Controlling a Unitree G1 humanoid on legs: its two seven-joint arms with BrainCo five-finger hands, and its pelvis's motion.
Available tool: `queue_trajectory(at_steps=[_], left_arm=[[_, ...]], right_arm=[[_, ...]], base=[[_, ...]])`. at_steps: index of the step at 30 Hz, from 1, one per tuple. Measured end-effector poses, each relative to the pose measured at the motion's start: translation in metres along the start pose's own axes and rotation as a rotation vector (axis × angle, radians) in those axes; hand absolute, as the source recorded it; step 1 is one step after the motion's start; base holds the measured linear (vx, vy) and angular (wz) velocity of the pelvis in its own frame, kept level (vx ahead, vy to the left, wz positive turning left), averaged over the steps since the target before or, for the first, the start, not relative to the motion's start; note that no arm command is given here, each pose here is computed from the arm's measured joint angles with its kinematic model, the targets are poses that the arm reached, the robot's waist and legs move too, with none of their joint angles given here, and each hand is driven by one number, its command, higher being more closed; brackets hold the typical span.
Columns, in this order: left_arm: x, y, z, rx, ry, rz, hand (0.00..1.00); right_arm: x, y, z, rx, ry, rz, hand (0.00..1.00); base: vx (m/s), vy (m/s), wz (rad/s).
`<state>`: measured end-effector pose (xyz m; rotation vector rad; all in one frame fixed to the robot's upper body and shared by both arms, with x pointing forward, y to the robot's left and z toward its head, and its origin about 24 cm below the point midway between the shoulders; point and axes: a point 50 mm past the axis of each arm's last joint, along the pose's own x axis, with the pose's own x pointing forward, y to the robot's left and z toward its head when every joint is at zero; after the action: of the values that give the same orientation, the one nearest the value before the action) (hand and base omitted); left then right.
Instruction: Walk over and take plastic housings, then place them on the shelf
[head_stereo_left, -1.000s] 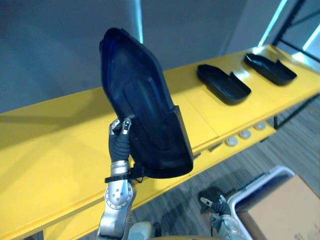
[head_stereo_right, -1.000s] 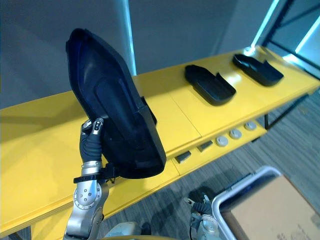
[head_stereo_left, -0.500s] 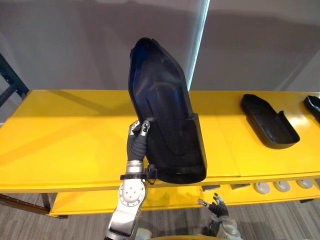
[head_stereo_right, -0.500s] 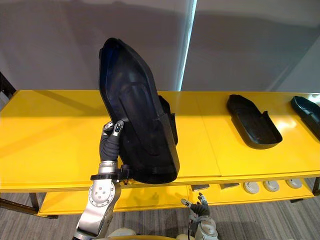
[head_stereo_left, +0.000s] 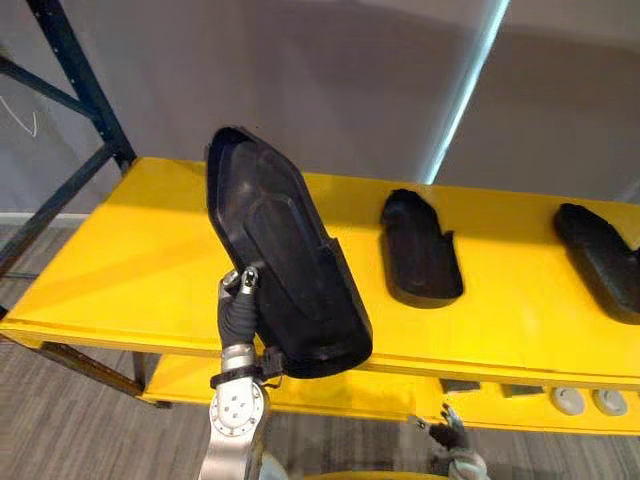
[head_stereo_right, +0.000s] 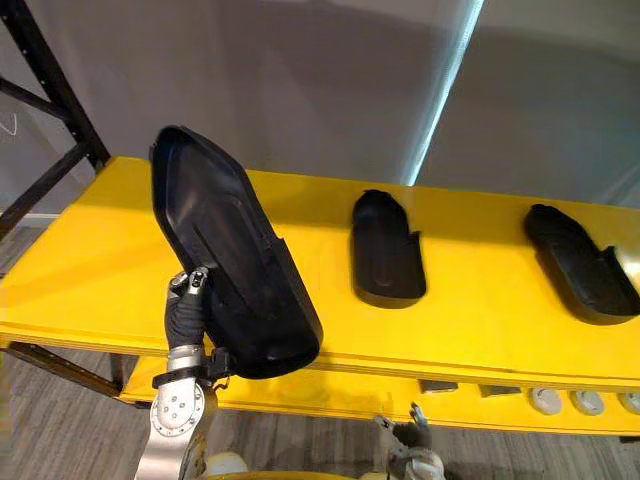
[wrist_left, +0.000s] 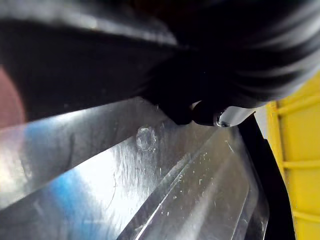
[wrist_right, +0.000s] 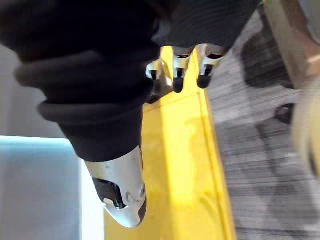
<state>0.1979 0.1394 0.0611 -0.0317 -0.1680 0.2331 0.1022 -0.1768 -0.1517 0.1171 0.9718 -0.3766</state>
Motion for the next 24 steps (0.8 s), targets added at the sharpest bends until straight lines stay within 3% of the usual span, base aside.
queue_trajectory(at_steps=[9,16,24], left_arm=[[-0.001,-0.005,0.006,0.006,-0.026,-0.054,1.0],[-0.003,-0.011,0.006,-0.005,-0.02,-0.033,1.0],[-0.002,0.002,0.005,0.025,-0.016,0.015,1.0]], right_arm=[[0.001,0.018,0.029,-0.048,-0.119,0.062,0.0],[-0.002,0.014,0.021,-0.052,-0.107,0.063,0.0],[-0.004,0.017,0.021,-0.039,-0.116,0.067,0.0]], base=[[-0.06,0.323,-0.27],[-0.08,0.03,0.15],[0.06,-0.007,-0.05]])
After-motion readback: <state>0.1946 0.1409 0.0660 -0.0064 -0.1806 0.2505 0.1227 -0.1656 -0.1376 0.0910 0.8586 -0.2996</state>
